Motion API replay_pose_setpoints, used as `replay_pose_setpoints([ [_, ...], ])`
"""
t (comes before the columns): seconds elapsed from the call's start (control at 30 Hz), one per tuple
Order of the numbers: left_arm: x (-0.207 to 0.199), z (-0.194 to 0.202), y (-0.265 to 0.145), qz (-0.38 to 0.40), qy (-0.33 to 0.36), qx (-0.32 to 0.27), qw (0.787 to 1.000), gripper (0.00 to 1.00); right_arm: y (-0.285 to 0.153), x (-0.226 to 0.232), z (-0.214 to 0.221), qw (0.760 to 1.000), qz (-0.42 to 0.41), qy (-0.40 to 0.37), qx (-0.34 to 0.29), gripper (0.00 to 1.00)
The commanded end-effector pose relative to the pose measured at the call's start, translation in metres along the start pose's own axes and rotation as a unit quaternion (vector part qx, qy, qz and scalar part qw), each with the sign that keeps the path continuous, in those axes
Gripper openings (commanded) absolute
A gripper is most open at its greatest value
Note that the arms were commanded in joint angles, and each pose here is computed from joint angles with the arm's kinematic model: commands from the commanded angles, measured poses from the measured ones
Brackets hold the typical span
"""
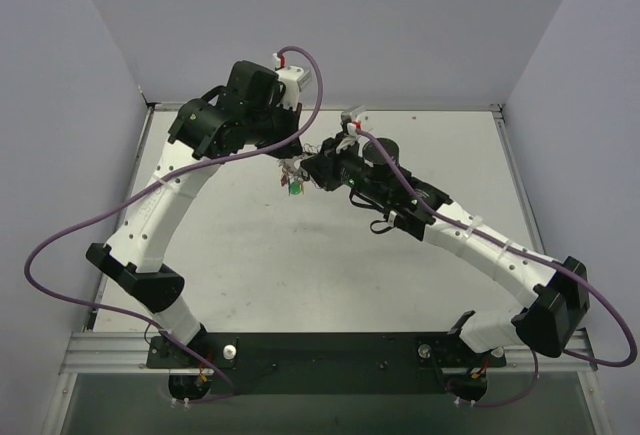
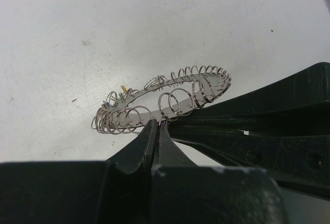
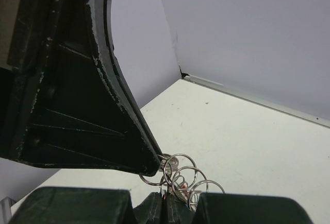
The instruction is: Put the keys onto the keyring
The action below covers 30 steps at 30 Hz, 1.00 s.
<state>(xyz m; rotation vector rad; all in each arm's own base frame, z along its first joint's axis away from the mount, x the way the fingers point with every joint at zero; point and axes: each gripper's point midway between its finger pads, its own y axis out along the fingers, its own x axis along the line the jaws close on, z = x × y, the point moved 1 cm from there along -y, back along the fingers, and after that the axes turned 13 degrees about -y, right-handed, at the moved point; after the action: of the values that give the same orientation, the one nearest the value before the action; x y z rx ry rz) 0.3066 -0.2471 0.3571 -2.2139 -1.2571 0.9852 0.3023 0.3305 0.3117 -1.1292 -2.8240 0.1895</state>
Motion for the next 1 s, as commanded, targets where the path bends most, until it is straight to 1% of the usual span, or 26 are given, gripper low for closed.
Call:
replay_pose_setpoints([
  [0.0, 0.009, -0.011, -0.018, -0.023, 0.028, -0.024, 0.999, 0.0, -0.013, -0.015, -0.014, 0.999, 0.022, -0.036, -0.025, 0.01],
  [0.27, 0.009, -0.006, -0.016, -0.02, 0.046, -0.01, 0.999, 0.0, -0.017, -0.021, -0.014, 0.998, 0.035, -0.043, -0.025, 0.02],
  [0.57, 0.005, -0.001, -0.016, -0.013, 0.055, 0.001, 0.998, 0.0, -0.02, -0.026, -0.013, 0.998, 0.054, -0.031, -0.024, 0.12],
  [0.6, 0.005, -0.001, -0.016, -0.014, 0.055, 0.0, 0.998, 0.0, -0.022, -0.026, -0.016, 0.998, 0.053, -0.032, -0.028, 0.19],
  [0.67, 0.006, -0.002, -0.016, -0.016, 0.055, -0.002, 0.998, 0.0, -0.025, -0.024, -0.018, 0.998, 0.048, -0.034, -0.03, 0.24],
  [0.7, 0.007, -0.003, -0.017, -0.019, 0.056, -0.004, 0.998, 0.0, -0.029, -0.022, -0.021, 0.998, 0.043, -0.037, -0.035, 0.31],
  [0.8, 0.007, -0.003, -0.018, -0.02, 0.056, -0.007, 0.998, 0.0, -0.039, -0.011, -0.031, 0.997, 0.009, -0.055, -0.053, 0.39],
  [0.97, 0.007, -0.004, -0.017, -0.02, 0.06, -0.004, 0.998, 0.0, -0.055, 0.009, -0.042, 0.991, -0.052, -0.086, -0.083, 0.49],
])
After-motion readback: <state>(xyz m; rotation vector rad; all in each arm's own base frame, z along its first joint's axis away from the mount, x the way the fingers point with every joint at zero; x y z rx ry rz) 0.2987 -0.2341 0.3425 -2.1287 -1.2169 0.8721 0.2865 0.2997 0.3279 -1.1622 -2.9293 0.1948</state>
